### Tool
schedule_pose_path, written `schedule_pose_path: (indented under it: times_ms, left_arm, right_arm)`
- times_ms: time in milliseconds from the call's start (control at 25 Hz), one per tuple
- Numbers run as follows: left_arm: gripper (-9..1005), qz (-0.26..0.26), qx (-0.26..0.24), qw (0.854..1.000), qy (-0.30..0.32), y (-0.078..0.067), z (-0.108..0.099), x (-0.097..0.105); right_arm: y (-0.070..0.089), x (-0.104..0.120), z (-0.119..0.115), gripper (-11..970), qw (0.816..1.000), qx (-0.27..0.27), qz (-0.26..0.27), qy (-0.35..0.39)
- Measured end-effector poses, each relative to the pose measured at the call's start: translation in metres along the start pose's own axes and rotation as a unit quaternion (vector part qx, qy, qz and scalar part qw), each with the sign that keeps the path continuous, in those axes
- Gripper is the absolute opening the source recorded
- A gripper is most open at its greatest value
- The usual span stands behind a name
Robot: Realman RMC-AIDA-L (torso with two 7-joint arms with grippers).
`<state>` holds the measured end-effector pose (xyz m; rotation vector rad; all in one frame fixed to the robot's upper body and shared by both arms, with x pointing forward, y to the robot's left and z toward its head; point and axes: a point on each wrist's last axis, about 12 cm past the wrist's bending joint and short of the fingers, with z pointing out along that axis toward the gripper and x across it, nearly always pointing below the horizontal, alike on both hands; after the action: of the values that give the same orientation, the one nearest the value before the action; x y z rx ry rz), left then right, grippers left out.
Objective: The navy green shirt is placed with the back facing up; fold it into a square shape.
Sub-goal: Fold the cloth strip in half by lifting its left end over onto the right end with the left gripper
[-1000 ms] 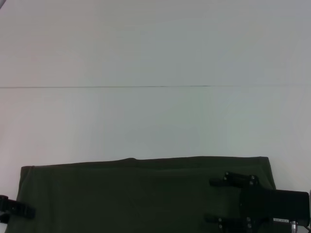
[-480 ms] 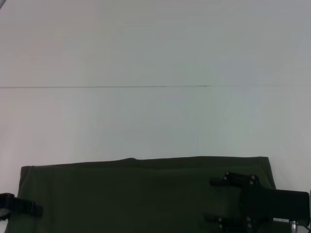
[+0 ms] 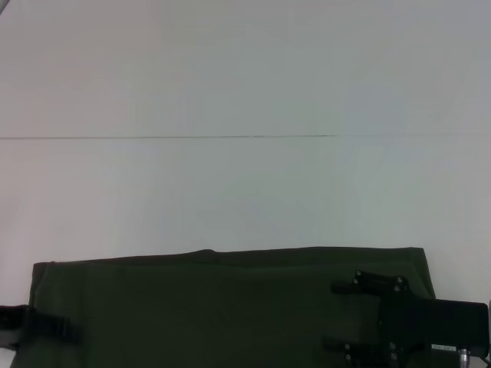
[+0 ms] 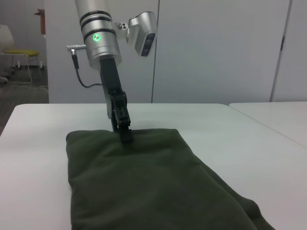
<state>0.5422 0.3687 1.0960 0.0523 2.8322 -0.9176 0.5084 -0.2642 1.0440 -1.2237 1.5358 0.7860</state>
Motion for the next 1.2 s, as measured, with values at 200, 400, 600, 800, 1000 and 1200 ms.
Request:
schedule_pose_path:
  times_ms: [200, 400, 600, 800, 1000, 1200]
  left_arm:
    - [786, 0.001, 0.014, 1.0, -0.002, -0.004, 0.001, -0.002]
    - [785, 0.002, 0.016, 1.0, 0.002, -0.004, 0.003, -0.001]
    - [785, 0.005, 0.014, 1.0, 0.006, -0.005, 0.003, -0.001]
    - [693, 0.015, 0.016, 1.0, 0.01, -0.008, 0.002, -0.002]
    - [506, 0.028, 0.01, 0.999, 0.016, -0.011, 0.005, -0.004]
    - [337, 0.028, 0.008, 0.999, 0.015, -0.012, 0.005, -0.006]
  right_arm:
    - [0.0, 0.0, 0.0, 820, 1.0, 0.0, 0.0, 0.0]
    - [0.0, 0.0, 0.0, 820, 1.0, -0.001, 0.0, -0.001]
    - [0.0, 0.0, 0.0, 820, 1.0, -0.002, 0.0, -0.002]
    - [0.0, -0.001, 0.0, 820, 1.0, -0.002, 0.0, -0.003]
    - [0.0, -0.001, -0.001, 820, 1.0, 0.002, 0.001, -0.007]
    - [0.0, -0.001, -0.001, 820, 1.0, 0.003, 0.002, -0.007]
